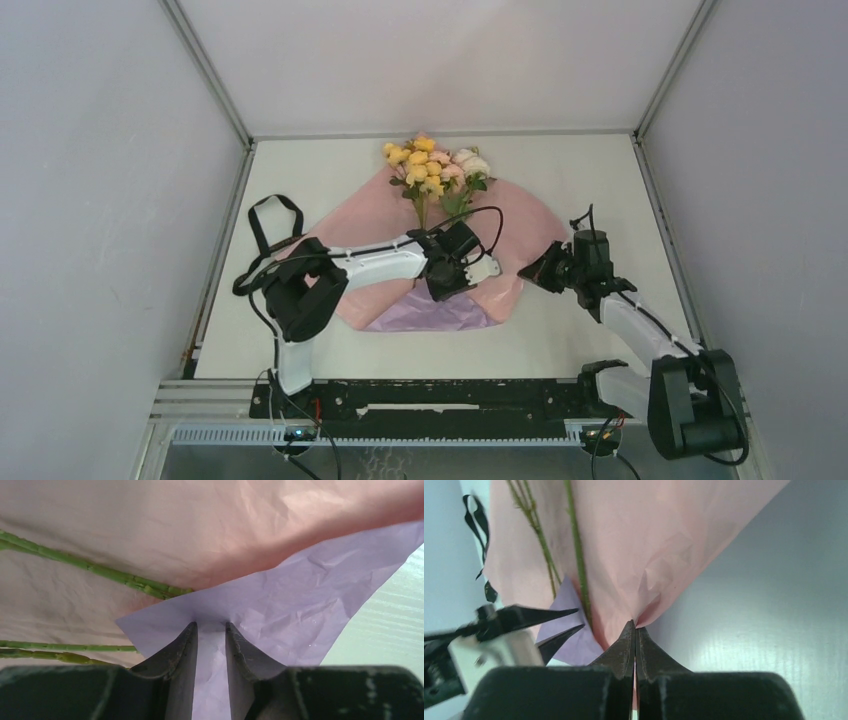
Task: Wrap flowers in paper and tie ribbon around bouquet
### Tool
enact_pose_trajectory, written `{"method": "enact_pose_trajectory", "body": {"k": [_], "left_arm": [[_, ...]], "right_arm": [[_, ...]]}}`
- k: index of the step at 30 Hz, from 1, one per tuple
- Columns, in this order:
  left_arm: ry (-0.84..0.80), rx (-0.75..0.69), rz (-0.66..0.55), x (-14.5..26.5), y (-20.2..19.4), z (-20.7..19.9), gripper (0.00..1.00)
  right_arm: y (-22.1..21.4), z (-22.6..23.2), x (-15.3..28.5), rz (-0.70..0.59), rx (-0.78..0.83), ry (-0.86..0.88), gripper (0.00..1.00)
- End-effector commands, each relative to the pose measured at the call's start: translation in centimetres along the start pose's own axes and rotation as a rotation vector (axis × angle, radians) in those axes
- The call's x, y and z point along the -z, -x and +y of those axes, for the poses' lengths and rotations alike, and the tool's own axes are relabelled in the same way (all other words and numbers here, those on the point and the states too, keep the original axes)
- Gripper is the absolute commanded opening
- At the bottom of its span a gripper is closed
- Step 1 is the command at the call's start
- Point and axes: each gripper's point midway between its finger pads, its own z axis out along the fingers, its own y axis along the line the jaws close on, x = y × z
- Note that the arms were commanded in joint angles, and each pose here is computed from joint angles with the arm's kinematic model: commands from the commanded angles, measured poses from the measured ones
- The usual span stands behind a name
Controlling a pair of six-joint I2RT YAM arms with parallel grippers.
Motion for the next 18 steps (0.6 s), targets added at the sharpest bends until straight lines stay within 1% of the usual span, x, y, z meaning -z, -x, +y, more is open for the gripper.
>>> {"method": "enact_pose_trajectory", "body": {"k": [1, 7, 13, 18], "left_arm": [[-0.065, 0.117, 0.04, -1.0, -0.5, -0.1, 0.32], [-0.133, 0.267, 0.03, -1.6, -0.8, 0.6, 0.32], [-0.178, 0.351, 0.02, -2.1, -1.3, 0.4, 0.31], [-0.195, 0.441, -0.004, -2.6, -1.5, 0.9, 0.29]], "right_arm": [[0.4, 2.0, 1.3, -0.048, 0.073, 0.025, 0.0], [0.0, 6.9, 2.4, -0.044, 0.169, 0.116, 0.0], [-1.3, 10.6, 2.1, -0.005, 0.208, 0.177, 0.0], [-1.3, 13.7, 2.2, -0.064, 0.207, 0.242, 0.0]]}}
